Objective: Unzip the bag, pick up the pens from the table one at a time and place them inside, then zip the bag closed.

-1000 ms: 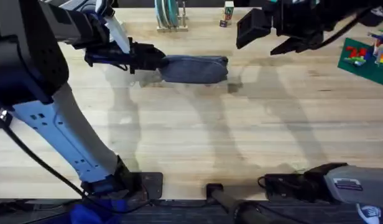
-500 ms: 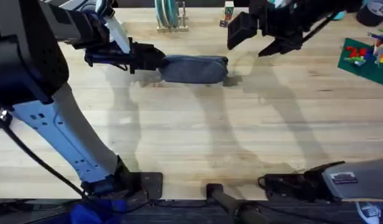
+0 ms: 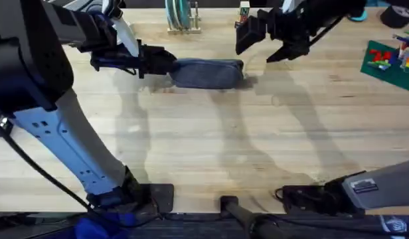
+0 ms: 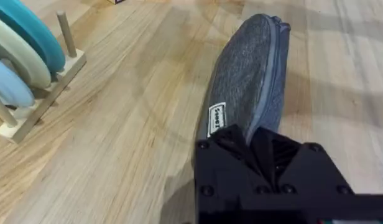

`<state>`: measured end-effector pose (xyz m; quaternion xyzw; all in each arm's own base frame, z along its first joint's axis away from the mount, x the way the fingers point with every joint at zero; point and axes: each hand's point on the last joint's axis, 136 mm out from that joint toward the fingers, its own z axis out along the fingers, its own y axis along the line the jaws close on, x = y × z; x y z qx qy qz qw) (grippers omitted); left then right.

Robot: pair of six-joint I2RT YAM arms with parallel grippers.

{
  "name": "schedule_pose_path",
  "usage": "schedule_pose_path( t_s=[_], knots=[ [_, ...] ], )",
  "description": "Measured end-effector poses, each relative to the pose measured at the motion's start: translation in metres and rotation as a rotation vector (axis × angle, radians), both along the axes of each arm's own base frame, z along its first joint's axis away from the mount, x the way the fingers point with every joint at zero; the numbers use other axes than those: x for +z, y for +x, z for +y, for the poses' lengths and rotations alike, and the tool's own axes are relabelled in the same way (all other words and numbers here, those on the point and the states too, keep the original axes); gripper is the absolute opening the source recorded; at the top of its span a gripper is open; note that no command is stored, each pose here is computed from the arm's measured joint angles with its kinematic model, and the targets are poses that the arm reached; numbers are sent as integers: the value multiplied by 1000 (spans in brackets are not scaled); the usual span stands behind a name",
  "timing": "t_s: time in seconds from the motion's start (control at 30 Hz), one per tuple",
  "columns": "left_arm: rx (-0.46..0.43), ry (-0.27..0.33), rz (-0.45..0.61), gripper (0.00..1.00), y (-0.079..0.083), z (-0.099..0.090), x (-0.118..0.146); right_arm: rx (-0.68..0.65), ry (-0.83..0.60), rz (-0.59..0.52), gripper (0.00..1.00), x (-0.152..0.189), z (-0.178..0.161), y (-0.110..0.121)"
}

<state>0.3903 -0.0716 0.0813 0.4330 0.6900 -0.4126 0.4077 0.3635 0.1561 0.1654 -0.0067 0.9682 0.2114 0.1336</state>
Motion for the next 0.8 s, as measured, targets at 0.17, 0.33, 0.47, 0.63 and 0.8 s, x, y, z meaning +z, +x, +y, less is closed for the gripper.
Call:
schedule_pose_path(
  t_s=[0.17, 0.33, 0.47, 0.63, 0.8],
  knots=[
    [1, 0, 0, 41, 0, 0, 0, -3, 55, 5, 996, -12, 2, 9],
    [2, -1, 4, 41, 0, 0, 0, -14, 116, 17, 996, -22, -2, 10],
    [4, -2, 10, 41, 0, 0, 0, -15, 156, 19, 995, -29, -1, 10],
    [6, -2, 13, 41, 0, 0, 0, -8, 181, 27, 995, -36, 2, 7],
    [6, -3, 14, 41, 0, 0, 0, -3, 206, 25, 996, -35, 6, 8]
  ],
)
